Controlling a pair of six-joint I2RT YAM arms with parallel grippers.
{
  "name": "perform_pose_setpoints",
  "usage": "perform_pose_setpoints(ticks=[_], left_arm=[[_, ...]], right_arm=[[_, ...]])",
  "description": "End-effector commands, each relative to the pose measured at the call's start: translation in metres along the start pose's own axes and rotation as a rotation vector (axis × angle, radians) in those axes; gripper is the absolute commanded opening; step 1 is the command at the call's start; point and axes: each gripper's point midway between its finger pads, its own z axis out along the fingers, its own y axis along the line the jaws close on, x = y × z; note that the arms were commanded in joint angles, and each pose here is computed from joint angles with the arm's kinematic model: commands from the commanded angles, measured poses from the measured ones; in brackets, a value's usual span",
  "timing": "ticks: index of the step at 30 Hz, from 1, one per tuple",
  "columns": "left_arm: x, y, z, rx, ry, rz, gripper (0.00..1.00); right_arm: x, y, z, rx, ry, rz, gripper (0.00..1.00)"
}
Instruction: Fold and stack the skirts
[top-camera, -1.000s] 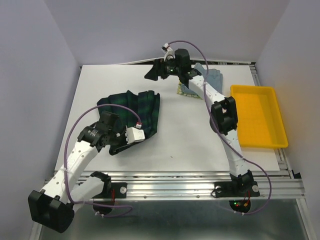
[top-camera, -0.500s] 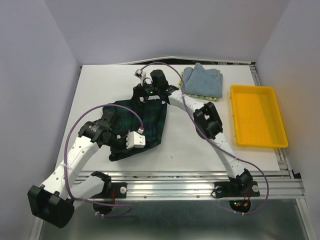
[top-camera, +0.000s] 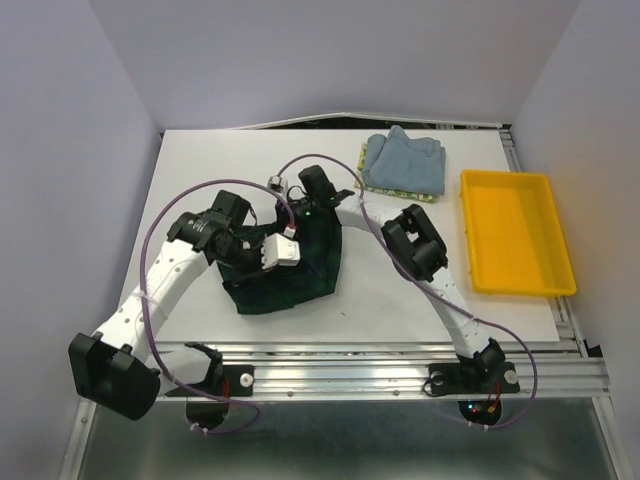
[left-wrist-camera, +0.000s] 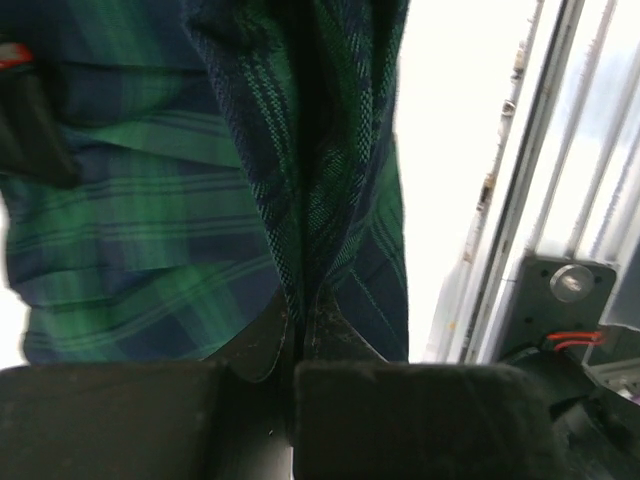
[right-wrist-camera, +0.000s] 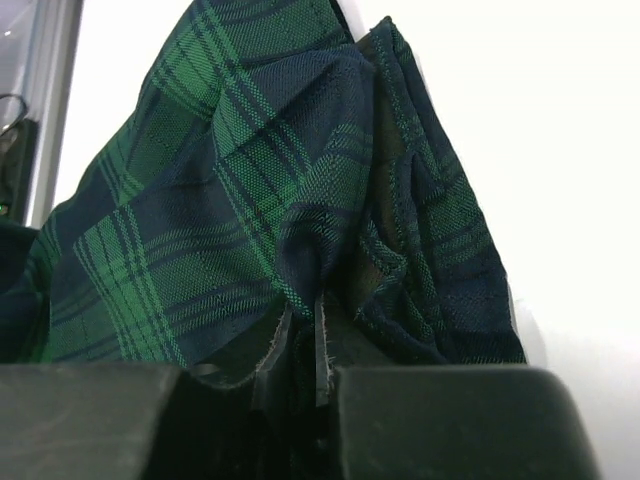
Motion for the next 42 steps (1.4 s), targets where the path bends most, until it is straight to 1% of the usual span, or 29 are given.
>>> perform_pose_setpoints(ticks=[1, 4, 5, 9, 10, 11, 13, 15, 16, 17, 19, 20, 23, 24, 25, 26, 28, 30, 31, 32, 33, 34, 35, 38, 42], left_arm=[[-0.023, 0.034, -0.013, -0.081, -0.042, 0.044, 0.00], [-0.020, 0.056, -0.012, -0.106, -0.029, 0.035, 0.00], [-0.020, 0.057, -0.010, -0.099, -0.025, 0.037, 0.00], [-0.006, 0.093, -0.007, -0.158, 0.004, 0.029, 0.00], [-0.001, 0.098, -0.002, -0.151, 0.016, 0.021, 0.00], [0.000, 0.105, 0.001, -0.164, 0.021, 0.029, 0.00], [0.006, 0.113, 0.008, -0.157, 0.026, 0.012, 0.00], [0.008, 0.115, 0.012, -0.147, 0.025, 0.016, 0.00], [0.008, 0.114, 0.015, -0.137, 0.024, 0.016, 0.00], [0.008, 0.113, 0.016, -0.129, 0.019, 0.019, 0.00], [0.004, 0.104, 0.016, -0.103, -0.001, 0.039, 0.00], [0.004, 0.097, 0.017, -0.082, -0.008, 0.044, 0.00], [0.005, 0.080, 0.018, -0.057, -0.007, 0.088, 0.00], [0.004, 0.076, 0.014, -0.064, -0.010, 0.102, 0.00], [0.009, 0.069, 0.017, -0.053, 0.000, 0.108, 0.00], [0.009, 0.065, 0.019, -0.047, 0.003, 0.121, 0.00], [0.013, 0.058, 0.019, -0.048, 0.014, 0.131, 0.00], [0.013, 0.057, 0.019, -0.054, 0.020, 0.136, 0.00], [0.012, 0.058, 0.018, -0.060, 0.020, 0.137, 0.00], [0.011, 0.059, 0.017, -0.064, 0.018, 0.141, 0.00], [0.010, 0.060, 0.017, -0.065, 0.019, 0.141, 0.00], [0.008, 0.063, 0.016, -0.065, 0.020, 0.144, 0.00], [0.007, 0.063, 0.016, -0.060, 0.021, 0.145, 0.00], [-0.001, 0.072, 0.013, -0.065, 0.017, 0.148, 0.00], [-0.010, 0.086, 0.012, -0.078, 0.007, 0.145, 0.00]], right_arm=[[-0.006, 0.044, -0.009, -0.103, 0.025, 0.005, 0.09], [-0.002, 0.060, -0.012, -0.130, 0.032, 0.007, 0.06], [-0.001, 0.068, -0.010, -0.144, 0.038, 0.005, 0.06], [0.010, 0.085, -0.016, -0.164, 0.054, 0.027, 0.06], [0.018, 0.091, -0.014, -0.178, 0.065, 0.034, 0.06], [0.015, 0.096, -0.017, -0.181, 0.060, 0.029, 0.06], [0.018, 0.097, -0.019, -0.178, 0.061, 0.030, 0.06], [0.012, 0.097, -0.019, -0.166, 0.053, 0.021, 0.08], [0.007, 0.094, -0.019, -0.144, 0.047, 0.016, 0.10], [-0.007, 0.092, -0.018, -0.130, 0.028, -0.001, 0.19], [-0.022, 0.073, -0.023, -0.067, -0.003, 0.028, 0.22], [-0.045, 0.066, -0.027, -0.035, -0.040, 0.018, 0.31], [-0.072, 0.033, -0.046, 0.051, -0.103, 0.044, 0.40], [-0.092, 0.023, -0.060, 0.080, -0.144, 0.028, 0.44], [-0.099, 0.017, -0.066, 0.099, -0.163, 0.047, 0.50], [-0.107, 0.013, -0.072, 0.109, -0.178, 0.049, 0.54], [-0.117, 0.004, -0.085, 0.139, -0.203, 0.044, 0.54], [-0.113, -0.004, -0.091, 0.163, -0.192, 0.013, 0.48], [-0.101, -0.006, -0.090, 0.163, -0.162, 0.029, 0.43], [-0.094, -0.007, -0.089, 0.156, -0.139, 0.011, 0.28], [-0.080, -0.011, -0.083, 0.135, -0.108, 0.031, 0.20], [-0.071, -0.007, -0.082, 0.107, -0.067, 0.063, 0.09], [-0.050, -0.017, -0.075, 0.103, -0.029, 0.104, 0.06], [-0.018, -0.017, -0.066, 0.082, 0.043, 0.153, 0.04], [0.008, -0.005, -0.055, 0.037, 0.084, 0.173, 0.04]])
